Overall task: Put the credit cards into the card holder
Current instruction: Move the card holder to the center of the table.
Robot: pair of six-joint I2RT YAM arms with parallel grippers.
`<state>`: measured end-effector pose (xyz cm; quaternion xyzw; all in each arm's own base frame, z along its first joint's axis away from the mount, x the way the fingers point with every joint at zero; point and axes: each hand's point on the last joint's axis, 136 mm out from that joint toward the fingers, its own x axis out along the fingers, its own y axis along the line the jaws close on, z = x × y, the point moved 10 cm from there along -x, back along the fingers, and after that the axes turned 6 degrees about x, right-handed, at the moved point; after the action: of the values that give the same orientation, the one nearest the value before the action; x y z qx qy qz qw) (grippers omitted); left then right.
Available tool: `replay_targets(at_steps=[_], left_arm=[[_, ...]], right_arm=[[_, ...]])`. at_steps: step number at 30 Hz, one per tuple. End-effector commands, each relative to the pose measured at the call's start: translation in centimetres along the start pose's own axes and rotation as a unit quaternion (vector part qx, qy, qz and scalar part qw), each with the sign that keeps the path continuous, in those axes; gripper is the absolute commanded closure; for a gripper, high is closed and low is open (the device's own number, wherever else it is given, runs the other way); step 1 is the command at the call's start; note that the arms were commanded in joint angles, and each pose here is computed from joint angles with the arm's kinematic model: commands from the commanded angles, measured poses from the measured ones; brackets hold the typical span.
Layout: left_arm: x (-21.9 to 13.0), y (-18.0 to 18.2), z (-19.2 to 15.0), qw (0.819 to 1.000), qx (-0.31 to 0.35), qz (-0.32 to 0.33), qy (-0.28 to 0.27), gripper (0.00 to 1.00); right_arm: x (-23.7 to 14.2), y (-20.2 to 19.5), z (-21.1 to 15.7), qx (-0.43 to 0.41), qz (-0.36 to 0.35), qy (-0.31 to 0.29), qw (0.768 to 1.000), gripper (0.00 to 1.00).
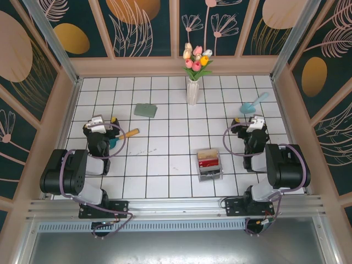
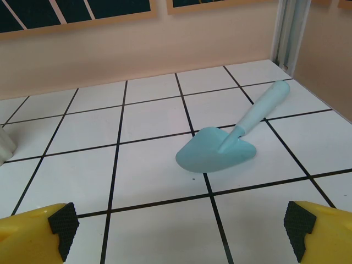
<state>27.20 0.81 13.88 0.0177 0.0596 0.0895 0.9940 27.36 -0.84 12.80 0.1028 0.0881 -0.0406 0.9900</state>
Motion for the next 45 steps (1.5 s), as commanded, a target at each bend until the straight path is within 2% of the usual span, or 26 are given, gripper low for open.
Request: replay_targets(at_steps=[1,18,23,26,28,30,32,34,36,37,39,41,42,43,45], left_arm=[[0.3,0.0,0.7,1.0,-0.004,-0.005,-0.015,0.01],[0.3,0.0,0.7,1.0,-0.004,-0.006,-0.015,0.01],[-0.8,-0.1,1.0,0.999,0.002,-0.032,-0.039,0.01],[-2.1,0.5,1.9,0.998,-0.014,-0.007,-0.059,0.01],[-2.2,0.9,2.6,0.998,-0.036,0.019,-0.036,0.01],[-2.3,1.0,3.6,0.998,-0.059,0.021,-0.019,0.01],[-3.0,1.1,4.6,0.994,-0.099,0.018,-0.031,0.01],[-3.3,1.3,5.6,0.987,-0.161,0.024,-0.017,0.01],[-3.4,1.2,6.5,0.974,-0.222,0.023,0.031,0.01],[-3.5,0.9,7.0,0.971,-0.233,0.005,0.046,0.01],[-3.7,-0.2,7.6,0.968,-0.23,-0.07,0.073,0.01],[-3.7,-1.2,7.6,0.953,-0.248,-0.138,0.102,0.01],[-3.7,-1.8,7.5,0.944,-0.258,-0.17,0.118,0.01],[-3.6,-2.2,7.3,0.936,-0.265,-0.192,0.133,0.01],[-3.3,-3.0,6.9,0.913,-0.287,-0.236,0.167,0.01]], right_arm=[[0.4,0.1,0.8,0.004,0.011,-0.015,1.0,0.01],[0.3,0.3,0.8,0.002,0.03,-0.013,0.999,0.01],[-0.2,0.8,0.7,-0.01,0.042,-0.019,0.999,0.01],[-1.3,1.2,0.9,-0.022,0.042,-0.043,0.998,0.01],[-1.7,1.5,1.7,-0.021,0.045,-0.052,0.997,0.01],[-0.8,1.8,3.4,0.007,0.017,-0.003,1.0,0.01],[-0.3,2.1,5.0,0.054,-0.004,0.054,0.997,0.01],[-0.5,2.5,6.7,0.115,-0.025,0.099,0.988,0.01],[-1.3,2.7,7.7,0.195,-0.051,0.155,0.967,0.01],[-1.5,3.0,7.9,0.208,-0.035,0.182,0.96,0.01],[-2.3,5.2,8.7,0.215,0.094,0.235,0.943,0.06],[-3.2,7.4,9.3,0.236,0.185,0.258,0.918,0.09],[-3.5,8.5,9.5,0.237,0.206,0.275,0.909,0.1],[-3.8,9.5,9.4,0.228,0.199,0.288,0.909,0.11],[-4.5,10.7,8.3,0.208,0.102,0.328,0.916,0.1]])
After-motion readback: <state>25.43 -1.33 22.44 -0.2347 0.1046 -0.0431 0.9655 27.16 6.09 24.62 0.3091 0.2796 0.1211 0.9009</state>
